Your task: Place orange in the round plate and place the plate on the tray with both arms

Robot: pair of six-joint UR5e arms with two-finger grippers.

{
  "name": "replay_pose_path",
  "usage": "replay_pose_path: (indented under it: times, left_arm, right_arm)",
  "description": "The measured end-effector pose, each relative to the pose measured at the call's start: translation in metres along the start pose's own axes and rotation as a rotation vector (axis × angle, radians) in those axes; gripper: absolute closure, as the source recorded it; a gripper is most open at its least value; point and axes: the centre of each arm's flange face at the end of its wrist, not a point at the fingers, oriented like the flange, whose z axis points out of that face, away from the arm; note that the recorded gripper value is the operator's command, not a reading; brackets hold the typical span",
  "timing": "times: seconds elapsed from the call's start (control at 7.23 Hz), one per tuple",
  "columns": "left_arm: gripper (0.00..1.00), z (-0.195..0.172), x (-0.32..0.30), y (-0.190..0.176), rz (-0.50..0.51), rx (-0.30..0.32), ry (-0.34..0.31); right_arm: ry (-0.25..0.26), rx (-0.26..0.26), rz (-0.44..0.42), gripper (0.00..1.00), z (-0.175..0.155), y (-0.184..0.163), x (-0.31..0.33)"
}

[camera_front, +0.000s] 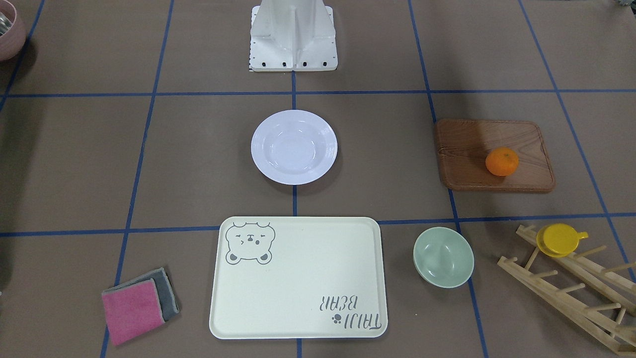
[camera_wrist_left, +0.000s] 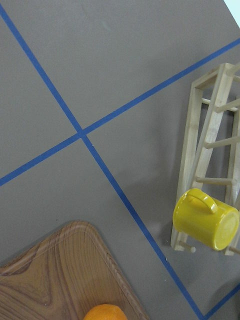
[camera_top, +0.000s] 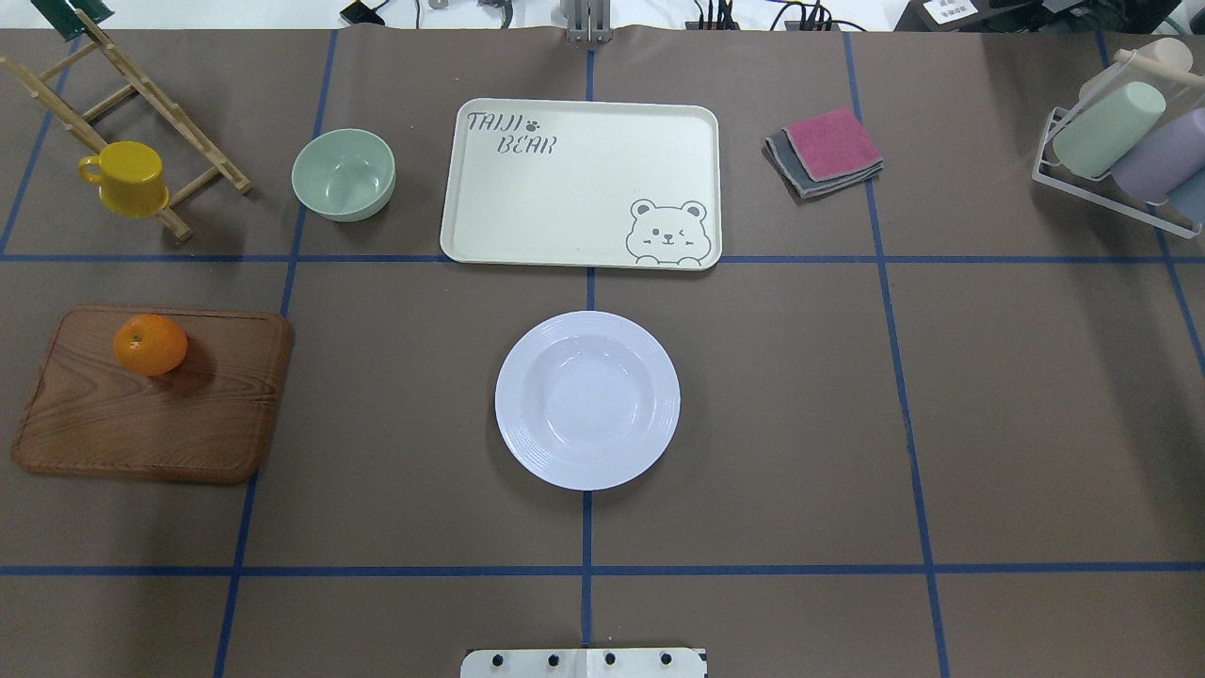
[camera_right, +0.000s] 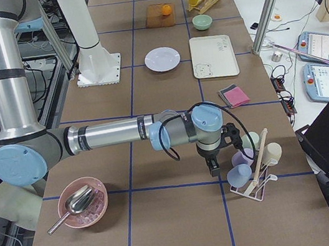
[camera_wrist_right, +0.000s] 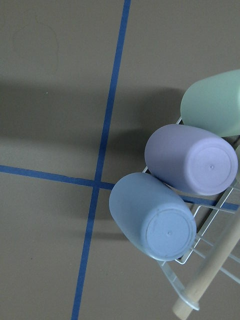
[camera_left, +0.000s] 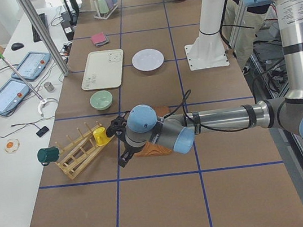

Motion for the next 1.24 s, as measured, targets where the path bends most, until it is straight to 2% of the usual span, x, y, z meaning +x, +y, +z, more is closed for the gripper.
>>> replay_pose_path:
  times: [0.69, 1.24]
  left_arm:
    - [0.01, 0.001, 0.000, 0.002, 0.019, 0.016, -0.004]
    - [0.01, 0.004, 0.002, 0.016, -0.010, 0.001, 0.001]
  right_arm:
    - [-0.123, 0.045, -0.045, 0.00, -0.005, 0.008, -0.017]
    - [-0.150, 0.031, -0.099, 0.00, 0.007, 0.006, -0.038]
